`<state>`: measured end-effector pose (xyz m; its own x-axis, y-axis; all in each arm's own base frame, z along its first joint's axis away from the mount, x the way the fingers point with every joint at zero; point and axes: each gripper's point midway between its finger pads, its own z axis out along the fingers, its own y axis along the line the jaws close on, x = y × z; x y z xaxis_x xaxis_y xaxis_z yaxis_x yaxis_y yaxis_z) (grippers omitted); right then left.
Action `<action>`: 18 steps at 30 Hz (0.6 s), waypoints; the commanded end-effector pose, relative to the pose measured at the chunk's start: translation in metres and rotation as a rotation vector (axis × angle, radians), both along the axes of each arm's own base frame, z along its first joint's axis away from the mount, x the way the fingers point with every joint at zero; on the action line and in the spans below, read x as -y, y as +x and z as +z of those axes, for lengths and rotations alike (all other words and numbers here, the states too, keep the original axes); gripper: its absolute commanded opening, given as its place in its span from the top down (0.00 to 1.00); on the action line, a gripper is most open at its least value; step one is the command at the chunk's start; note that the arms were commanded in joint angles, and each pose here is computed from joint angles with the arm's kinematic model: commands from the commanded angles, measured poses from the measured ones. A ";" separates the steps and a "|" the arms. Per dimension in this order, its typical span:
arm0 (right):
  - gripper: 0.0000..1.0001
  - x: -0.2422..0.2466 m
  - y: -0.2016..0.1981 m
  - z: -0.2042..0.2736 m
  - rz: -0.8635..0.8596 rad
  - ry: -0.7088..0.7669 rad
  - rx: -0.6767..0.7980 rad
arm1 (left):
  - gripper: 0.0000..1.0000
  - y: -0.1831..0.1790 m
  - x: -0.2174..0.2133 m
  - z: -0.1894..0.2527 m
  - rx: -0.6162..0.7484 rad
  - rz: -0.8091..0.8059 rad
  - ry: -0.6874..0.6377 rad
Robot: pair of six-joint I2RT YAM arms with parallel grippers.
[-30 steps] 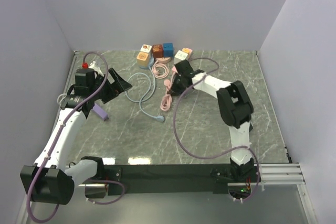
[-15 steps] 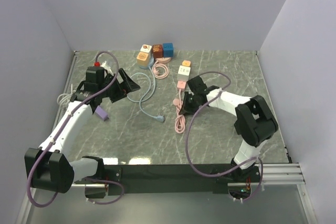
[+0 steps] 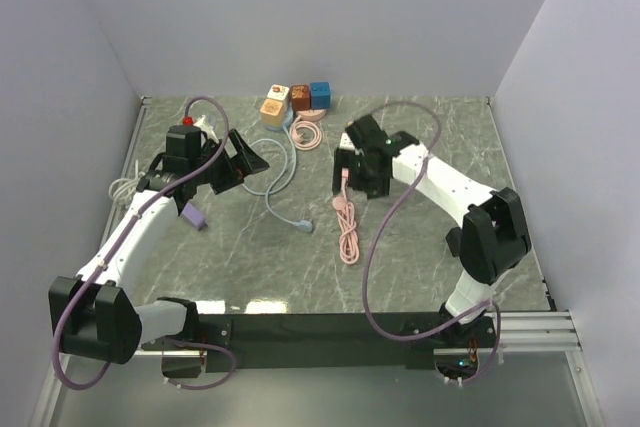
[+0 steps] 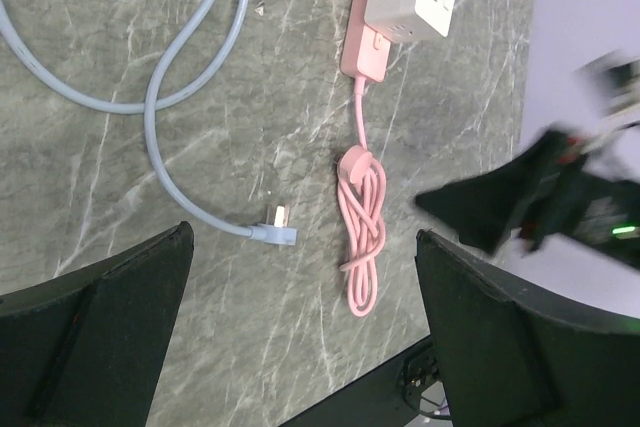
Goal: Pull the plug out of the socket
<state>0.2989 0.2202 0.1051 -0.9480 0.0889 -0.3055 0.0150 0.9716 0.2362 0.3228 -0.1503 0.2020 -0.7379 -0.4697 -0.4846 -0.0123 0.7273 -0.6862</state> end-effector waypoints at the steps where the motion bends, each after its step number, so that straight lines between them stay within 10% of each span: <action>1: 0.03 0.019 0.040 0.026 -0.049 -0.103 0.097 | 0.01 0.007 0.004 0.016 0.064 -0.019 -0.005; 18: 0.02 0.008 0.179 0.004 -0.228 -0.160 0.171 | 0.01 -0.001 0.002 0.007 0.037 -0.016 -0.003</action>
